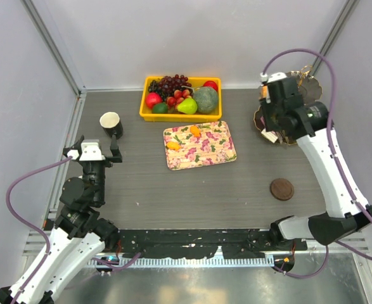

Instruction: Serve the afternoon tea

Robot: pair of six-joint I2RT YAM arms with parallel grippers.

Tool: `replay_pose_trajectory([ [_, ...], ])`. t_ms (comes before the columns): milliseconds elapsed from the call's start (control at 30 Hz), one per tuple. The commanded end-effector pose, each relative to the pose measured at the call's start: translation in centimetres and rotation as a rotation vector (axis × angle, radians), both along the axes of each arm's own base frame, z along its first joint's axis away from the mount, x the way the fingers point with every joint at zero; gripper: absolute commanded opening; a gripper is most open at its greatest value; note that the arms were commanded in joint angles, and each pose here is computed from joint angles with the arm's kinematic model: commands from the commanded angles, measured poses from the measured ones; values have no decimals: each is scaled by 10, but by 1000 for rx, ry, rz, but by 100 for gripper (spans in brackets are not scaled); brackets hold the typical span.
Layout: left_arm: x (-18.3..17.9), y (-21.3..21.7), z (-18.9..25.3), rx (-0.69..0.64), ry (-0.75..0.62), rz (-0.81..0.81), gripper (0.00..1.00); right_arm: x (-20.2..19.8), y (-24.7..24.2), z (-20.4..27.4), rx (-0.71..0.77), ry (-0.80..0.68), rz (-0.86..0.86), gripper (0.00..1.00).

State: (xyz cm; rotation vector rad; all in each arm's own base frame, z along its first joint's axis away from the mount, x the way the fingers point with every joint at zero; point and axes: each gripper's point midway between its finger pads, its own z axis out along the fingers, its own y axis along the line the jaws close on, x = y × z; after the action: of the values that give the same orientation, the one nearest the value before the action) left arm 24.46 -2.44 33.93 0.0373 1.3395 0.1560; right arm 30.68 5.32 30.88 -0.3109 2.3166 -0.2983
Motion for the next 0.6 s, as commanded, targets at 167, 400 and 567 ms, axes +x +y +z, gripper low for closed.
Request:
replay_pose_trajectory([
  [167,-3,1,13,-29,-43,-1,99,4,-90,39,61,-174,-331,35],
  [400,-3,1,13,-29,-44,-4,99,20,-124,34,157,-254,-403,34],
  [567,-3,1,13,-26,-43,0,99,46,-130,23,275,-264,-401,34],
])
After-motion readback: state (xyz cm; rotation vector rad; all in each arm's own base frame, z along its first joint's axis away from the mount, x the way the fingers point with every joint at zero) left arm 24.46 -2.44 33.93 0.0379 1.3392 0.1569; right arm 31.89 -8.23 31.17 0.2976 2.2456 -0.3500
